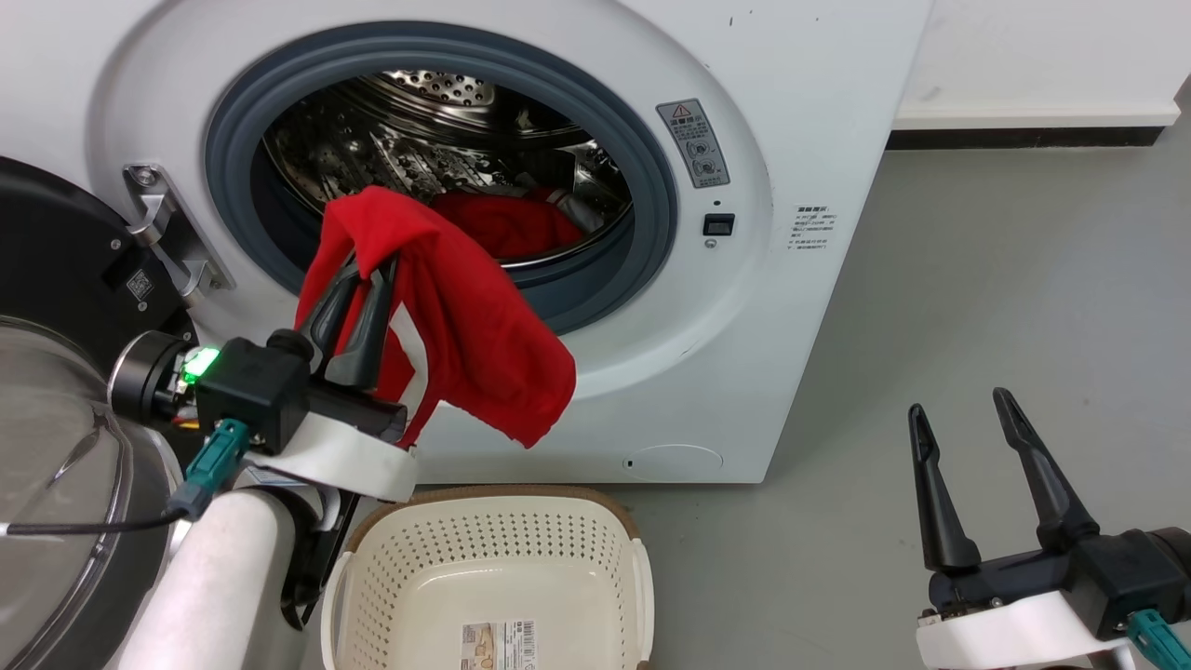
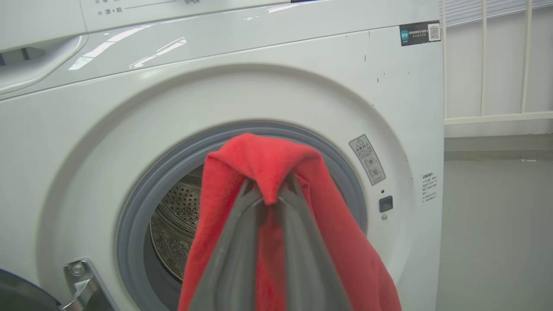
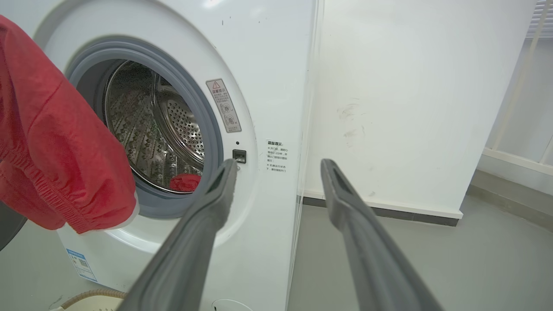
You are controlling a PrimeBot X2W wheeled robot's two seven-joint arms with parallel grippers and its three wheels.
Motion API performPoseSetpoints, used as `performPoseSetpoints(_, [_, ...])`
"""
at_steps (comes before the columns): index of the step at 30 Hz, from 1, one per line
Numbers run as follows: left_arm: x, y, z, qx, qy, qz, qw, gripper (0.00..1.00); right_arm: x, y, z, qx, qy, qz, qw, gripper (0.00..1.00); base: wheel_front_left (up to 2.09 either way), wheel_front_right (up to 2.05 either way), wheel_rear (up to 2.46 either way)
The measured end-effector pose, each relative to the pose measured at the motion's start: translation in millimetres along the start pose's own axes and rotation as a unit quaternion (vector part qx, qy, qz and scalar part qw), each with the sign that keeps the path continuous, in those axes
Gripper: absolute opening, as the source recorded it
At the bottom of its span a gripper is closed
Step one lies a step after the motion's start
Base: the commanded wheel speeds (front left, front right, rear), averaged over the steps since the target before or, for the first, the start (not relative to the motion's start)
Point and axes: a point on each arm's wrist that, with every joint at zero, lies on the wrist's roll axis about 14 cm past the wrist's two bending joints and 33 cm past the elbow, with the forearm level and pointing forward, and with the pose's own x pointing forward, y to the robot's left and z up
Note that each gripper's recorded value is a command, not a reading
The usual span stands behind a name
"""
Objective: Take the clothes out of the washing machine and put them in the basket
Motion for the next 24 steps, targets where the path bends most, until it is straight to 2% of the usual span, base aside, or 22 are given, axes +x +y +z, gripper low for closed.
performPoseSetpoints(8, [-13.1, -11.1, -10.8, -0.013, 0.025, -0.010, 1.000, 0.00, 3.6, -3.4, -8.9, 0.003, 0.011, -0.004, 1.000, 1.00, 0.00, 0.00, 0.00])
performPoseSetpoints(15, [-28.4, -27.7, -56.5, -0.041, 0.093, -0.026, 0.994, 0.00, 15.8, -4.5, -19.7, 0.005, 0.020, -0.003, 1.000, 1.00, 0.00, 0.00, 0.00])
performPoseSetpoints(24, [-66.8, -66.6, -167.2, -0.107, 0.243, -0.058, 0.962, 0.00, 45.9, -8.2, -44.7, 0.002, 0.035, -0.001, 0.999, 1.00, 0.00, 0.00, 0.00])
